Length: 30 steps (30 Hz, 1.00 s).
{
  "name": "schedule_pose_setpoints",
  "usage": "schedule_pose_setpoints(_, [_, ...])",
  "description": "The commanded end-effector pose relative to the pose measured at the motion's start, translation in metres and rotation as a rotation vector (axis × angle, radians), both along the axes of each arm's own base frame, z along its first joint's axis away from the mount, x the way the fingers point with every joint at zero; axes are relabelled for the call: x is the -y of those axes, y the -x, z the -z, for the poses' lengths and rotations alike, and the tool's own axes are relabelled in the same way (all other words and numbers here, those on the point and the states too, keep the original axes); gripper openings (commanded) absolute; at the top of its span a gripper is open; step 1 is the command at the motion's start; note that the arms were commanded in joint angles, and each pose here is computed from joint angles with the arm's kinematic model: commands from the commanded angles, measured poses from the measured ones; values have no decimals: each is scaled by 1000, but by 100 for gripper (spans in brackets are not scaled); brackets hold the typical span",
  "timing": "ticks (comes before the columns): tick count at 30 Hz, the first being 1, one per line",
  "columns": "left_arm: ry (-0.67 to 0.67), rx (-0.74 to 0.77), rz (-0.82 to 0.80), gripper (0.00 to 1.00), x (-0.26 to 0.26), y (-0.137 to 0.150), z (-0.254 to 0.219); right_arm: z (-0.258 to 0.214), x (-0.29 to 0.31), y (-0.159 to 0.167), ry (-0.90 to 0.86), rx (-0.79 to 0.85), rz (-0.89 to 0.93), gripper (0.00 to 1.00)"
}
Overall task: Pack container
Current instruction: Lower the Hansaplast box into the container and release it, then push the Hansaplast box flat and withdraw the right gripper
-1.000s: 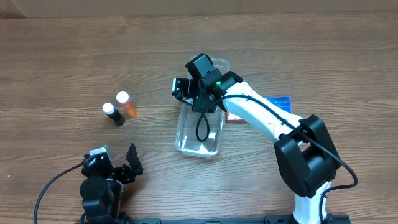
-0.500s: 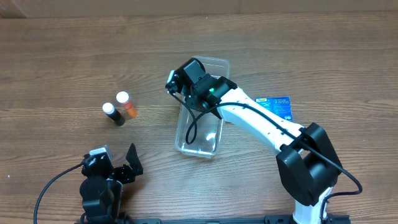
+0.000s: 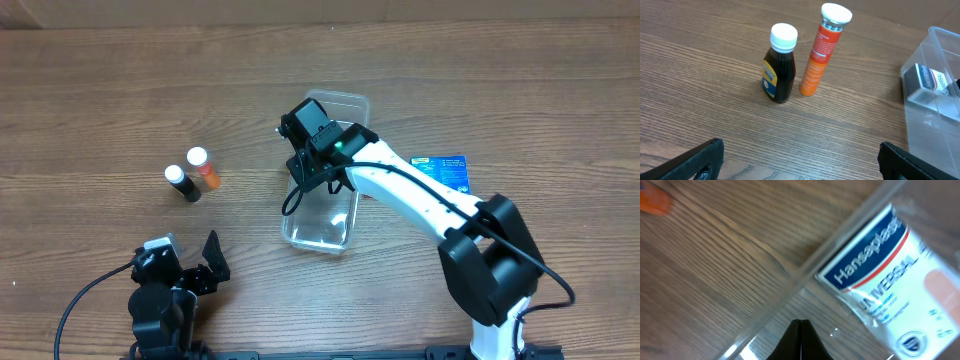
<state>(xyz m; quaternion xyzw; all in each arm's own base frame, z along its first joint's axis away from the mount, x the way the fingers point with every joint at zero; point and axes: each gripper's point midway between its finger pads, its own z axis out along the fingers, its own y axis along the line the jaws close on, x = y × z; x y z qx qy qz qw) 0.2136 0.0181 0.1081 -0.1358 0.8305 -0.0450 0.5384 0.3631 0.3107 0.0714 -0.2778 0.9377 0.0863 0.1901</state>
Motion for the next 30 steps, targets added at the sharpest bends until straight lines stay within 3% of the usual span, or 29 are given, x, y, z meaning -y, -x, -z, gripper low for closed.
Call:
schedule_pose_setpoints(1, [12,7,-5,100,0,0,0,23,15,-3,31,-47,121,4])
schedule_pose_setpoints(5, [12,7,-5,100,0,0,0,27,35,-13,8,-93,261,4])
schedule_pose_setpoints(15, [12,7,-5,100,0,0,0,27,53,-28,-143,-218,309,4])
schedule_pose_setpoints(24, [12,7,-5,100,0,0,0,33,45,-25,-130,-210,267,4])
schedule_pose_setpoints(30, [12,7,-5,100,0,0,0,26,38,-45,-192,-149,315,4])
